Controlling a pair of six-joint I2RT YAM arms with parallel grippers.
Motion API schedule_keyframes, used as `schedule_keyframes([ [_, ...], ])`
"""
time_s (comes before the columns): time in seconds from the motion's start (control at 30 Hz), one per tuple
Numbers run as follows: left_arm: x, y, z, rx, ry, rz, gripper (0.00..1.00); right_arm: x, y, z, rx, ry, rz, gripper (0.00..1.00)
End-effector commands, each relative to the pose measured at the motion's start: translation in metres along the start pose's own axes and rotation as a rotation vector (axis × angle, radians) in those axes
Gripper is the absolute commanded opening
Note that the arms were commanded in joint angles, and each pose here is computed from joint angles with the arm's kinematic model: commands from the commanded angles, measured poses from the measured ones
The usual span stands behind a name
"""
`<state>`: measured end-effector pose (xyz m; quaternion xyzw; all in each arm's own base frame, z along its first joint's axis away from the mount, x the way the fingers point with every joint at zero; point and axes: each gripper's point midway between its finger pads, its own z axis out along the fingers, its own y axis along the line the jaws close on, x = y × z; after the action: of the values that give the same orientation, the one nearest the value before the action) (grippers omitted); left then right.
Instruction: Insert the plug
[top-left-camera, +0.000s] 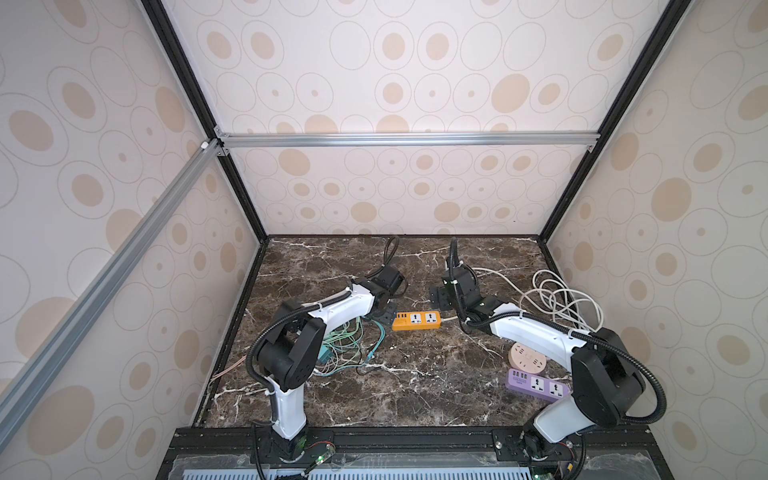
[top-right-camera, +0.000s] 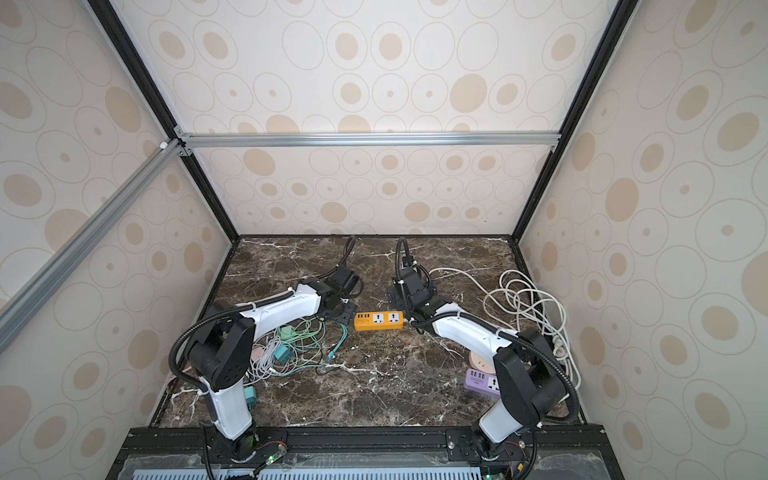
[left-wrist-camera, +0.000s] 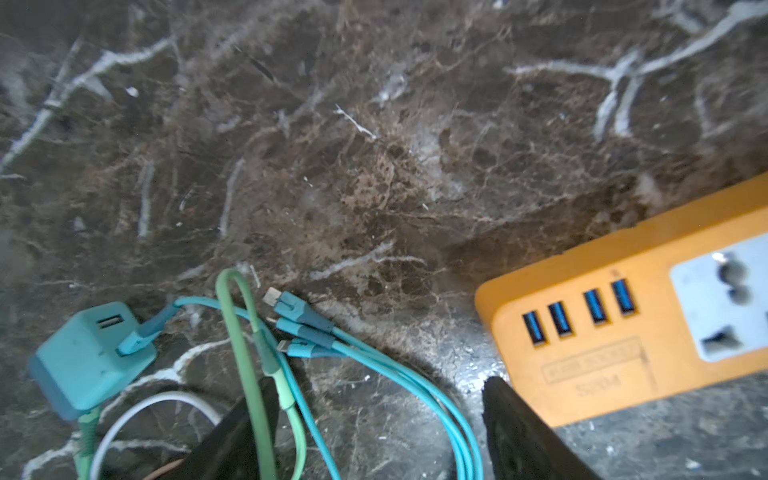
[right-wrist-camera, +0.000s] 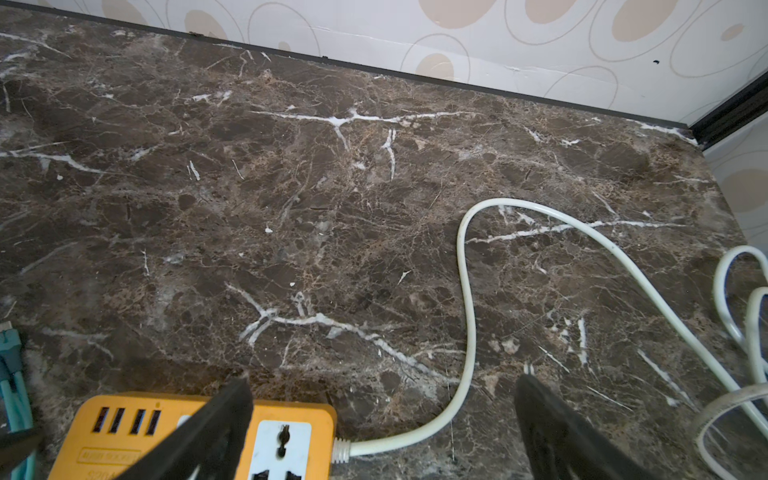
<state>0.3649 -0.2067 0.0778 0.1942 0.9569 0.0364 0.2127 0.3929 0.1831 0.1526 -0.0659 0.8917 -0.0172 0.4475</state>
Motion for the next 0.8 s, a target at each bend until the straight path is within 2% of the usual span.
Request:
schedule_keyframes([
  [0.0, -0.006, 0.013, -0.033, 0.003, -0.015, 0.085, 0.89, -0.007, -0.006, -0.003, 0.033, -0.011, 0.000, 0.99],
  [0.13, -0.001, 0.033, -0.042, -0.060, -0.015, 0.102, 0.98, -0.007, -0.006, -0.002, 0.034, -0.012, 0.005, 0.99],
  [0.33, -0.012, 0.065, -0.049, -0.055, -0.063, 0.009, 0.98, -0.008, -0.007, -0.003, 0.039, -0.006, 0.003, 0.99],
  [0.53, -0.015, 0.139, -0.052, -0.149, -0.069, -0.195, 0.98, -0.005, -0.011, -0.005, 0.049, -0.004, 0.005, 0.99],
  [0.63, 0.002, 0.171, -0.039, -0.221, -0.005, -0.267, 0.98, -0.002, -0.011, -0.006, 0.051, -0.001, 0.006, 0.99],
  [0.77, 0.021, 0.198, -0.023, -0.214, 0.040, -0.360, 0.93, -0.001, -0.013, -0.007, 0.054, 0.002, 0.005, 0.99],
])
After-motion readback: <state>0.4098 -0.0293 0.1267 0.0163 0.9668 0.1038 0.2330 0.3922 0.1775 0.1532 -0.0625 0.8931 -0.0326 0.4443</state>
